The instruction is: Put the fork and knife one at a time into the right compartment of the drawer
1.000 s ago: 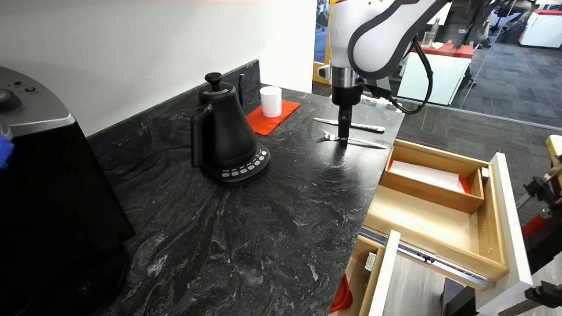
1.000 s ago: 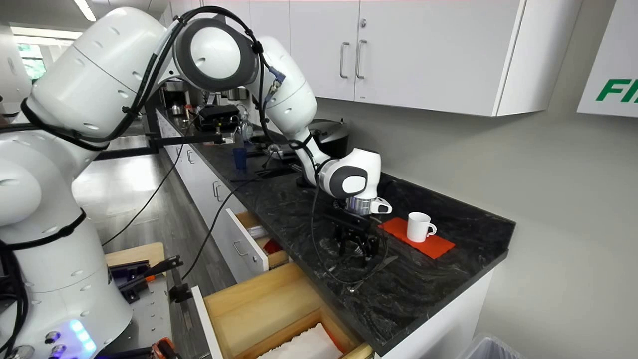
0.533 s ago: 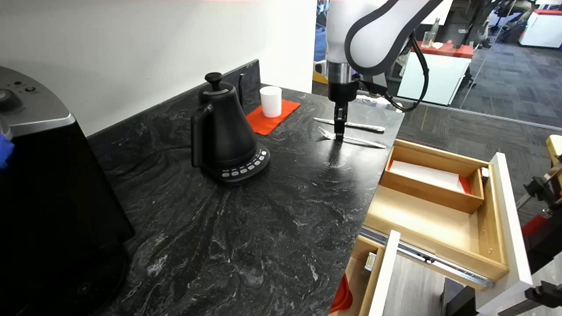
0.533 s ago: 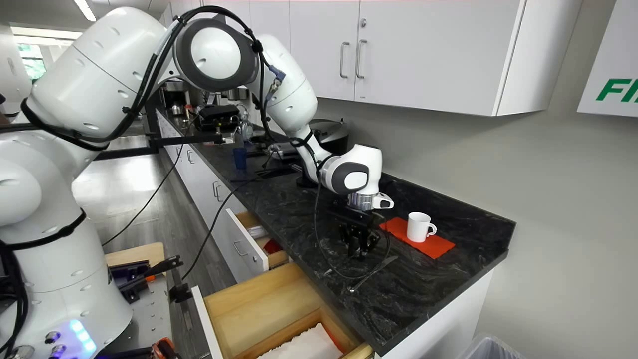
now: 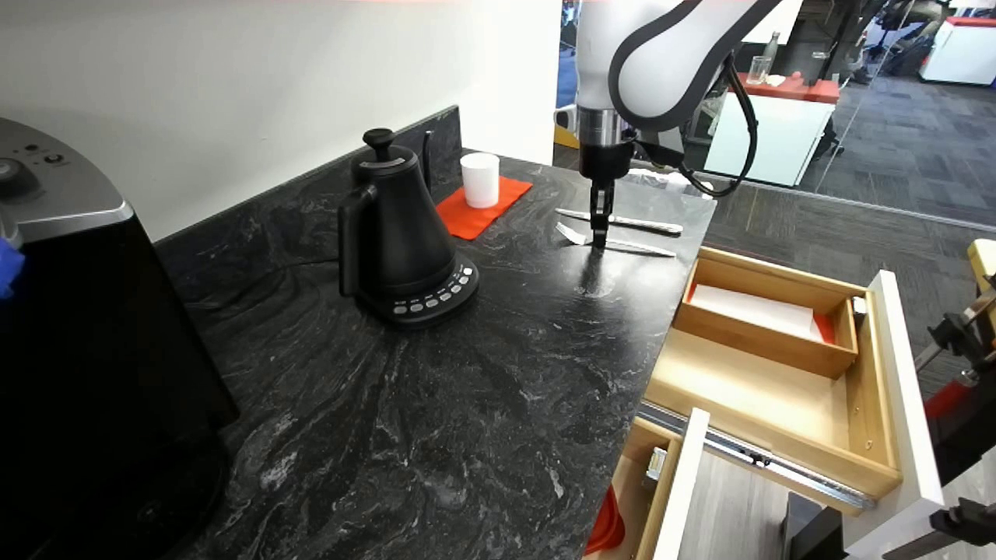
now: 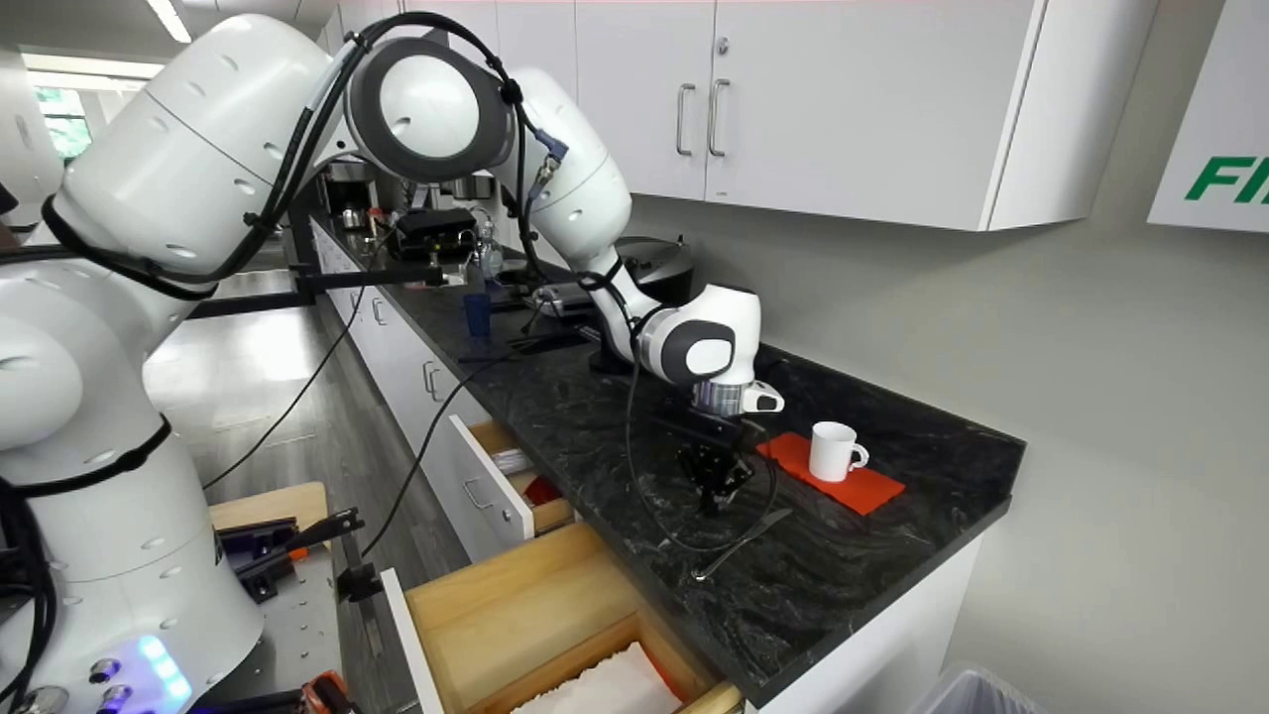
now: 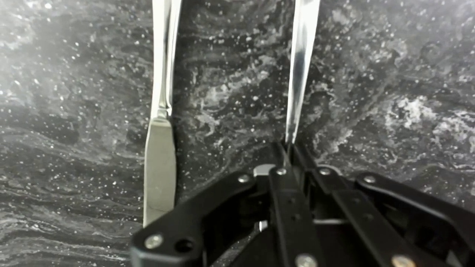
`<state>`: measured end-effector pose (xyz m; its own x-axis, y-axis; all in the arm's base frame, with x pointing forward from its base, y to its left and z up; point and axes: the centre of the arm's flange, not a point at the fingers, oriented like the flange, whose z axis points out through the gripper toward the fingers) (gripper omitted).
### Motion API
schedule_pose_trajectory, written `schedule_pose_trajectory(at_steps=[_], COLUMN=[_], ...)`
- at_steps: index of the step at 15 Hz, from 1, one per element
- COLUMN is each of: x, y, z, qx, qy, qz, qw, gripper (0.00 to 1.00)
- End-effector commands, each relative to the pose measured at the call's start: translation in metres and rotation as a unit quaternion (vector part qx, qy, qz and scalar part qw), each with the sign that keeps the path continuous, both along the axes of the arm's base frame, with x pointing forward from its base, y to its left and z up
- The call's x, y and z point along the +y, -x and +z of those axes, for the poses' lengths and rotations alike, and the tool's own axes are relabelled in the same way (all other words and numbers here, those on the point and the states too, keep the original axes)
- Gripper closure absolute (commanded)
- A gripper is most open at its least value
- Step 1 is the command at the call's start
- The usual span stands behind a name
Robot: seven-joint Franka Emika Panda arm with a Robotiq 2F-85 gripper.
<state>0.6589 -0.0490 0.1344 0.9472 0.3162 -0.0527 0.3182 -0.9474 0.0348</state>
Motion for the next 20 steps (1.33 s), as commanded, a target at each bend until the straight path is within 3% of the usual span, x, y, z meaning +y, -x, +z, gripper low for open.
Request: schedule_pose_trajectory(at_steps=[1,8,13,20], x=[-0.002,0.011,0.021,0.024], y=[-0.001,0.009,0.024,0.1], z=[0.014,0.052,0.083,0.109], qx=[0.008,0.033,0.023,0.026], qy=[-0.004,-0.001,-0.018,-0.03], qz=[-0.01,-0.094,-0.098,-0.087], qw=[0.9999,0.9951,0.9947,0.9954], gripper=[0.96,0.95,0.95,0.95])
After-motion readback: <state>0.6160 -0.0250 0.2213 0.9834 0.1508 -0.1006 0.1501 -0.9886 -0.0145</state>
